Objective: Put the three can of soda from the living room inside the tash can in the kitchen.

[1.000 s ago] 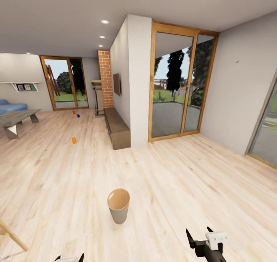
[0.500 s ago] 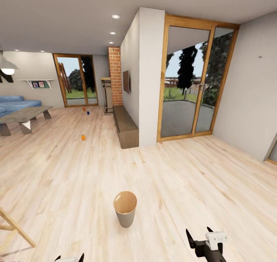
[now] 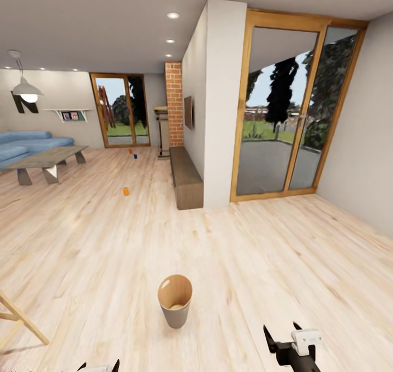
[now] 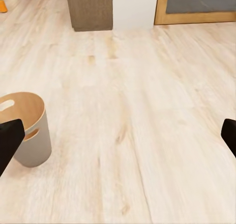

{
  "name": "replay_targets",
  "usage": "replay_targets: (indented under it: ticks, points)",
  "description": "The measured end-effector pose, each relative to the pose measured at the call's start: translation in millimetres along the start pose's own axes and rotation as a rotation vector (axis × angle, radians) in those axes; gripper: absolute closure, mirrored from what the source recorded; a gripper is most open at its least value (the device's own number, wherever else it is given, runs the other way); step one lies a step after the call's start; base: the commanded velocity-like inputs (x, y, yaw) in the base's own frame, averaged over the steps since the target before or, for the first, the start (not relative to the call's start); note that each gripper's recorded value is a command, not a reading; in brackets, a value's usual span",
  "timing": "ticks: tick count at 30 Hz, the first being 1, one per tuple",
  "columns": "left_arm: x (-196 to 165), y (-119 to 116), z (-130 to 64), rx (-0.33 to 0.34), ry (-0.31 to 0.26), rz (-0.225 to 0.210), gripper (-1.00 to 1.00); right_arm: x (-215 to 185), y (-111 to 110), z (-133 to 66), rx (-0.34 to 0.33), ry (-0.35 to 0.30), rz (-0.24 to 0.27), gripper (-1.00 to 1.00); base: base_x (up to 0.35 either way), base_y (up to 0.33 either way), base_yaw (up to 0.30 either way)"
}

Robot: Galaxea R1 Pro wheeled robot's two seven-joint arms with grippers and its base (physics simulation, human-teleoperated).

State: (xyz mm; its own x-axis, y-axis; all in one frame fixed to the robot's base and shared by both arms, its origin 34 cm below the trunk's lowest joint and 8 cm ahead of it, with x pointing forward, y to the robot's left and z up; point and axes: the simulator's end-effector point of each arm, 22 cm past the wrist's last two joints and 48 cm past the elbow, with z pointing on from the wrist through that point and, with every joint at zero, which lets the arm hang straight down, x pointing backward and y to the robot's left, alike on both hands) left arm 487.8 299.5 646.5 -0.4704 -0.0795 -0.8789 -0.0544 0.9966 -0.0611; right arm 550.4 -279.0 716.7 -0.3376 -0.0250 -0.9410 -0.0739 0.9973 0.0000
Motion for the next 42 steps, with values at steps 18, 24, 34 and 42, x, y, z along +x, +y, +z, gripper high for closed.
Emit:
replay_targets:
  ticks: [18, 24, 34, 42]
  points:
    - [8, 1, 0.2, -0.002, 0.02, 0.0, -1.0, 11, 1, 0.7, -0.002, 0.025, 0.003, -1.0, 0.14, -0.279, 0.153]
    - [10, 1, 0.2, -0.002, 0.026, 0.0, -1.0, 13, 1, 0.8, -0.002, 0.031, 0.004, -1.0, 0.121, -0.255, 0.194]
    - [12, 1, 0.1, -0.003, 0.031, 0.0, -1.0, 16, 2, 0.9, -0.003, 0.036, 0.004, -1.0, 0.039, -0.064, 0.163]
    - [15, 1, 0.0, -0.003, 0.037, 0.0, -1.0, 19, 3, 1.1, -0.006, 0.042, 0.003, -1.0, 0.003, -0.004, 0.163]
